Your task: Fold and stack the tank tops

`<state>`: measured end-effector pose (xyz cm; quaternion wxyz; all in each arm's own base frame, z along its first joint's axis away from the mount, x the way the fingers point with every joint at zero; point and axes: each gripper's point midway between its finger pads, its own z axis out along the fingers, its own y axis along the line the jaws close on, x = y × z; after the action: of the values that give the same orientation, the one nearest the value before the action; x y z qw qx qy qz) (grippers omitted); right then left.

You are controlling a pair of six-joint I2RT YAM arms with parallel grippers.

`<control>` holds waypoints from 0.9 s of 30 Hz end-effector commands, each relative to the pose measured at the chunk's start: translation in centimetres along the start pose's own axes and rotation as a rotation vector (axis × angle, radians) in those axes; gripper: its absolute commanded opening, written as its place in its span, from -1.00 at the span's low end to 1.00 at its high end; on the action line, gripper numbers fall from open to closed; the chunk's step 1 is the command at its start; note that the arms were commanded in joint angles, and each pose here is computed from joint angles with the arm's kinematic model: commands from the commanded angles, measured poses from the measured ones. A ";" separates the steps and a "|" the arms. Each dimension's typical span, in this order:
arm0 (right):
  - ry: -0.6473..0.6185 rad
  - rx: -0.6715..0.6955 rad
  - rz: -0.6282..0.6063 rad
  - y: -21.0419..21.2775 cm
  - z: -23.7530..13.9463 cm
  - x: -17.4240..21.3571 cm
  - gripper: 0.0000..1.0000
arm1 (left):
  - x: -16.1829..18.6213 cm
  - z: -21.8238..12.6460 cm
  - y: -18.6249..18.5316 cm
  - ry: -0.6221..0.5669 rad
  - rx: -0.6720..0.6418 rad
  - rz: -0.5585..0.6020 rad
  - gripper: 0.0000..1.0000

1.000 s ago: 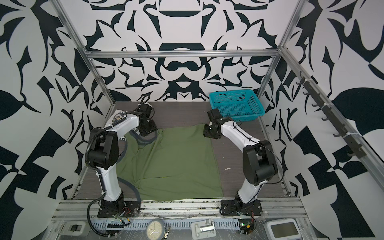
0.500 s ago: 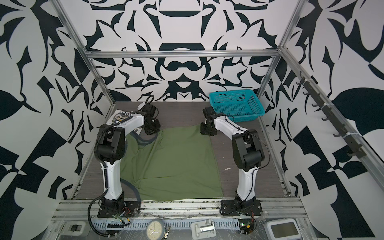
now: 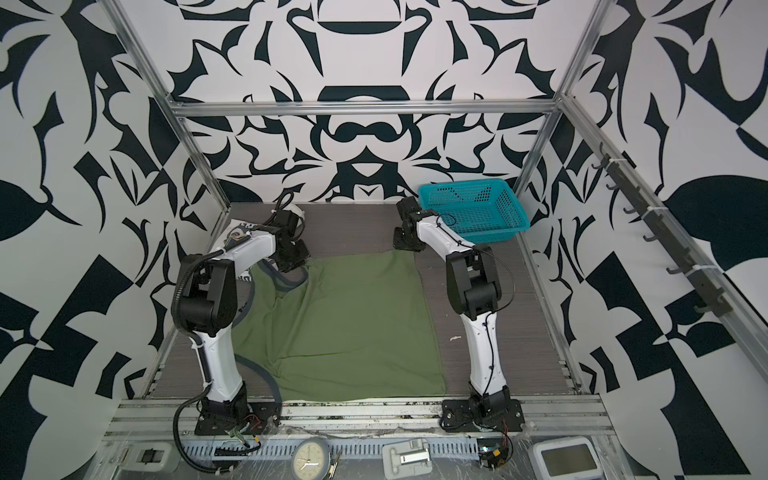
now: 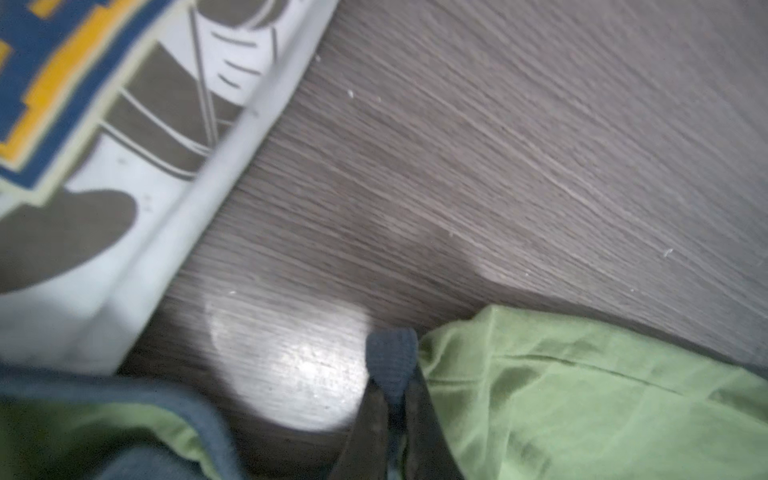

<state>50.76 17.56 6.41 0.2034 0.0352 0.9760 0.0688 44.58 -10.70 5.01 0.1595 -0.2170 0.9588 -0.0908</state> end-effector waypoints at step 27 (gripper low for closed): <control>-0.081 0.062 -0.023 -2.5 -3.7 -3.1 -1.00 | -2.3 -3.6 3.6 -0.124 -0.064 -0.041 -1.00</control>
<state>50.97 15.72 5.21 0.1856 0.0288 0.9811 0.0467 44.15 -7.80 6.56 0.1875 -0.2390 0.9502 -0.0690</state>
